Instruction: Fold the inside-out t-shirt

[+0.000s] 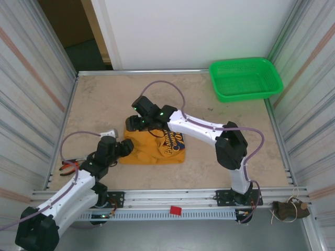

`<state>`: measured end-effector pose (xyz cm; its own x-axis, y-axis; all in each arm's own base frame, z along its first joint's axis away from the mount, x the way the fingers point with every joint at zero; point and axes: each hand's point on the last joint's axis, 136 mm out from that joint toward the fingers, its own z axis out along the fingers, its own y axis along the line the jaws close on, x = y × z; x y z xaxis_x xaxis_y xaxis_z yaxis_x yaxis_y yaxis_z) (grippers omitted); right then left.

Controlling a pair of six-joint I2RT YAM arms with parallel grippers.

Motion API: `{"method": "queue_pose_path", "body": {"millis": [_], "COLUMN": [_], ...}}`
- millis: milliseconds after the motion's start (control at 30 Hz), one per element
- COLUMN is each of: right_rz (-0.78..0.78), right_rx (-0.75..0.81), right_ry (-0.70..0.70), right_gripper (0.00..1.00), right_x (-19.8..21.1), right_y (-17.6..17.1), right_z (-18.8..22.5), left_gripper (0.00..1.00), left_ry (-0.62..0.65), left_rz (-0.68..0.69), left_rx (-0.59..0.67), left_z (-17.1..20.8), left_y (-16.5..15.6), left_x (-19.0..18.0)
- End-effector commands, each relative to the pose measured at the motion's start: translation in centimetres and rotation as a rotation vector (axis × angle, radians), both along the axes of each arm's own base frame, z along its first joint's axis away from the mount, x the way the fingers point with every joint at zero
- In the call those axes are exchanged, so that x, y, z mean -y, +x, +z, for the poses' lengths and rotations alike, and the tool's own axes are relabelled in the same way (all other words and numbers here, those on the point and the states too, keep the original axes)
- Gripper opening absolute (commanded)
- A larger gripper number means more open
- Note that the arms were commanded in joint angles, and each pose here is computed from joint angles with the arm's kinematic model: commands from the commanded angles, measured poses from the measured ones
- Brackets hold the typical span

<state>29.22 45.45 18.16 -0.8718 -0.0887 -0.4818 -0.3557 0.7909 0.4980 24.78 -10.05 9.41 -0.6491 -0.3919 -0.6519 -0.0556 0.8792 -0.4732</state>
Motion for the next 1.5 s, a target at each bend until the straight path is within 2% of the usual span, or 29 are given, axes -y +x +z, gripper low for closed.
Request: {"method": "queue_pose_path", "body": {"millis": [0, 133, 267, 367, 433, 533, 767, 967, 1000, 1067, 1133, 1167, 1233, 1267, 1467], "right_rz": [-0.009, -0.028, -0.021, 0.008, 0.027, 0.045, 0.090, 0.099, 0.096, 0.092, 0.079, 0.073, 0.062, 0.058, 0.049], "right_rx": [0.052, 0.060, 0.033, 0.027, 0.032, 0.027, -0.004, 0.011, 0.019, 0.030, 0.041, 0.045, 0.050, 0.051, 0.044], "right_ry": [-0.008, -0.164, -0.248, -0.238, -0.232, -0.243, -0.292, -0.372, -0.388, -0.409, -0.420, -0.417, -0.408, -0.403, -0.366], "right_gripper": [0.60, 0.60, 0.61, 0.62, 0.62, 0.61, 0.60, 0.55, 0.50, 0.31, 0.05, 0.00, 0.00, 0.00, 0.00], "right_x": [4.6, 10.6, 14.6, 14.7, 14.0, 13.0, 11.7, 11.3, 11.3, 11.4, 11.8, 12.0, 12.5, 12.8, 13.7], "right_y": [-0.7, -3.0, -5.9, -7.1, -7.5, -7.9, -9.3, -8.7, -8.4, -8.1, -7.9, -8.0, -8.1, -8.2, -9.0], "right_z": [3.9, 1.4, -1.7, -2.6, -2.8, -3.7, -6.7, -8.6, -8.8, -8.9, -8.7, -8.4, -8.0, -7.9, -7.6], "left_gripper": [0.58, 0.61, 0.61, 0.58, 0.57, 0.57, 0.61, 0.60, 0.58, 0.50, 0.30, 0.22, 0.05, 0.00, 0.00], "left_ry": [0.042, -0.003, -0.063, -0.120, -0.157, -0.189, -0.175, -0.163, -0.156, -0.152, -0.152, -0.154, -0.166, -0.171, -0.263], "left_rz": [0.019, -0.064, -0.129, -0.143, -0.143, -0.110, -0.079, -0.080, -0.075, -0.073, -0.076, -0.076, -0.068, -0.060, 0.034], "left_rx": [0.080, 0.050, -0.140, -0.274, -0.302, -0.325, -0.359, -0.353, -0.348, -0.334, -0.312, -0.302, -0.285, -0.275, -0.213], "left_z": [4.0, 5.5, 4.1, 2.6, 2.5, 2.1, 0.1, -1.2, -1.3, -1.3, -0.9, -0.6, 0.1, 0.5, 2.5], "left_y": [1.2, 1.6, 1.9, 2.4, 2.9, 3.1, 1.6, 3.2, 3.7, 4.7, 5.6, 6.0, 6.8, 7.1, 9.1], "left_x": [-0.6, 1.3, 3.7, 5.3, 6.1, 6.5, 6.3, 6.4, 6.3, 6.1, 6.0, 6.0, 5.6, 5.3, 2.8]}}
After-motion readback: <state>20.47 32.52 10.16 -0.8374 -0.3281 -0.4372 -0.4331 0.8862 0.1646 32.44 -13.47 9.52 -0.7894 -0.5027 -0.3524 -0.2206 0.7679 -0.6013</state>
